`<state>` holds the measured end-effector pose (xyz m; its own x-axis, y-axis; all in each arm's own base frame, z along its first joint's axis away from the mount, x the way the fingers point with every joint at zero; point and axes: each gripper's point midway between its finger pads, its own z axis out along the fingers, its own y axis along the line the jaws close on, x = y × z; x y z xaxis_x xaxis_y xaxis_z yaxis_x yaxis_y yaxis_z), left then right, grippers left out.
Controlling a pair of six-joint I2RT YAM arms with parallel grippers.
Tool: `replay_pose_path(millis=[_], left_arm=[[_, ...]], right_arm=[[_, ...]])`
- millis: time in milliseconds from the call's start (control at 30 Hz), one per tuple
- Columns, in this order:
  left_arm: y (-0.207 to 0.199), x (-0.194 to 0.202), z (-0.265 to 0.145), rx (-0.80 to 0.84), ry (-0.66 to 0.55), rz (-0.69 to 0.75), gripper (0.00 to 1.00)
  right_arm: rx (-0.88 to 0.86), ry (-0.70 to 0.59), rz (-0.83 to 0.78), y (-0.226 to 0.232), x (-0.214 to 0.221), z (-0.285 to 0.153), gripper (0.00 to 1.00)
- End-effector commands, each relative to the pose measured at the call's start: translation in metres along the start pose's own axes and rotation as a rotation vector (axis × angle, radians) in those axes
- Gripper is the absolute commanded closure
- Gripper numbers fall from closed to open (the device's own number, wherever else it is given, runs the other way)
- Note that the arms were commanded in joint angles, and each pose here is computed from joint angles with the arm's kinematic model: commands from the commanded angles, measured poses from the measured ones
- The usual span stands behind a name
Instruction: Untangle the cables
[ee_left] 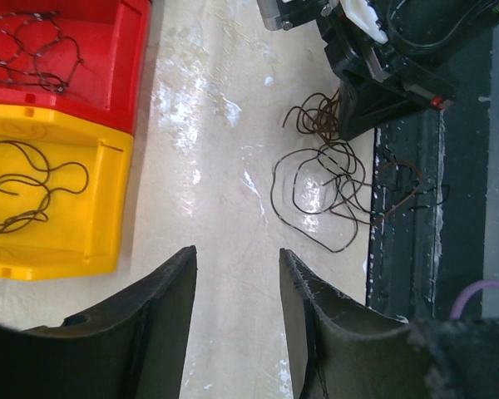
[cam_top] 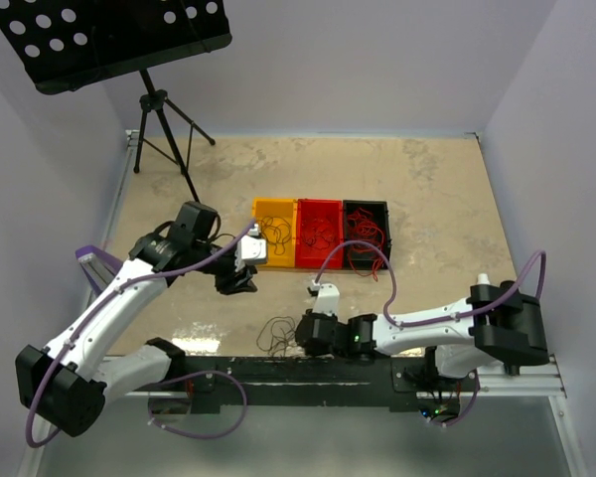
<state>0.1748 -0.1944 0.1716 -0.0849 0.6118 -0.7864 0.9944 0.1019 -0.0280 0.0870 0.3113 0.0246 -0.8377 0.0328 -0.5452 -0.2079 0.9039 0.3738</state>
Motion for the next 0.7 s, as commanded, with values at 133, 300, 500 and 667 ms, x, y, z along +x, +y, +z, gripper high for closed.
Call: replay_pose_path(millis=[133, 300, 500, 667], left_arm=[[0.005, -0.03, 0.006, -0.014, -0.156, -0.012, 0.52], [-0.014, -0.042, 0.004, 0.075, -0.215, -0.004, 0.51], [-0.028, -0.049, 0.002, 0.133, -0.264, -0.008, 0.46], [-0.033, -0.052, 0.002, 0.131, -0.332, -0.003, 0.44]], right_arm=[[-0.195, -0.237, 0.077, 0.057, -0.108, -0.08, 1.0], [-0.277, -0.31, 0.046, 0.078, -0.158, -0.116, 1.0], [-0.337, -0.348, 0.011, 0.091, -0.187, -0.13, 1.0], [-0.386, -0.377, 0.02, 0.102, -0.206, -0.143, 1.0]])
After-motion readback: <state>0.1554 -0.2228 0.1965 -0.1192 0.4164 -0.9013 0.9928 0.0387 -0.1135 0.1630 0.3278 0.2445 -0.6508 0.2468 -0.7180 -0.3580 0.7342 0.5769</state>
